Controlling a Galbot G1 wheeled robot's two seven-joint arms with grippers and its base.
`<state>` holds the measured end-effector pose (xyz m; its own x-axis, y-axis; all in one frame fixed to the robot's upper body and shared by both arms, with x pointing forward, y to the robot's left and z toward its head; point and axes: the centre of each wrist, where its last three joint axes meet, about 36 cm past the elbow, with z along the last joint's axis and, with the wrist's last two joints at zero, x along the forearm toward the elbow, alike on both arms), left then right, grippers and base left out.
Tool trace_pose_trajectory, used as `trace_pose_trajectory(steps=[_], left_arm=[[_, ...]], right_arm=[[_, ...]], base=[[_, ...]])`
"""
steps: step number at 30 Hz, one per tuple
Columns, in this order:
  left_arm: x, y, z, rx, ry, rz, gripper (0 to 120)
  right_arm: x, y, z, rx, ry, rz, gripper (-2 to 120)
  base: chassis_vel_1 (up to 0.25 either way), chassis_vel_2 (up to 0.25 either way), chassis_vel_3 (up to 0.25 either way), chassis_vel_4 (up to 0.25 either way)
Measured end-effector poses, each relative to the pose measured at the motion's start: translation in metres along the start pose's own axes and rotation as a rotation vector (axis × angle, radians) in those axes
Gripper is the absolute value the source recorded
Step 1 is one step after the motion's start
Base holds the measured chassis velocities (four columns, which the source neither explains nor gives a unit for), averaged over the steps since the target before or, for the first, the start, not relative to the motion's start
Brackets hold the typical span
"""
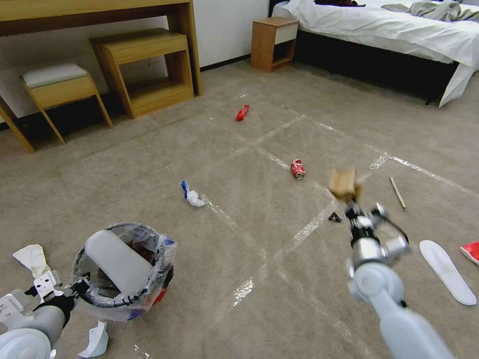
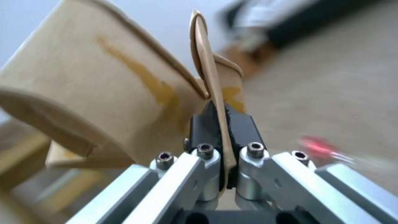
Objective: Pick up the trash bin and place the garbage on the floor into it.
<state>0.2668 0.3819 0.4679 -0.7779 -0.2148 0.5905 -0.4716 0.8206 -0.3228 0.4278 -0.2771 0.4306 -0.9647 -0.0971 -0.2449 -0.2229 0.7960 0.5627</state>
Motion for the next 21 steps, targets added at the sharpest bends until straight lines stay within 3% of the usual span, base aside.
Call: trace_pose_trajectory(steps=[3,5,6,9,17,21], left_arm=[[0.000,-0.001,0.000,0.002,0.003,0.004,1],[-0.001,-0.003,0.000,0.003,0.009,0.010,1],[-0.001,-0.003,0.000,0.003,0.009,0.010,1],[-0.001,-0.005,0.000,0.009,0.015,0.020,1],[-0.002,-0.009,-0.005,0.009,0.020,0.036,1],[-0.002,-0.010,-0.005,0.010,0.023,0.043,1]], right_arm=[[-0.007,0.016,-0.002,-0.002,-0.004,-0.110,0],[-0.016,0.048,-0.004,0.004,0.016,-0.314,0],[-0.016,0.048,-0.004,0.004,0.016,-0.314,0],[-0.020,0.083,0.002,0.025,0.053,-0.514,0],[-0.026,0.121,0.025,0.077,0.155,-0.769,0],[-0.021,0.132,0.035,0.076,0.213,-0.822,0]], base=[[0.000,0.000,0.000,0.000],[0.000,0.000,0.000,0.000],[0.000,0.000,0.000,0.000],[0.000,0.000,0.000,0.000],[0.000,0.000,0.000,0.000],[0.000,0.000,0.000,0.000]])
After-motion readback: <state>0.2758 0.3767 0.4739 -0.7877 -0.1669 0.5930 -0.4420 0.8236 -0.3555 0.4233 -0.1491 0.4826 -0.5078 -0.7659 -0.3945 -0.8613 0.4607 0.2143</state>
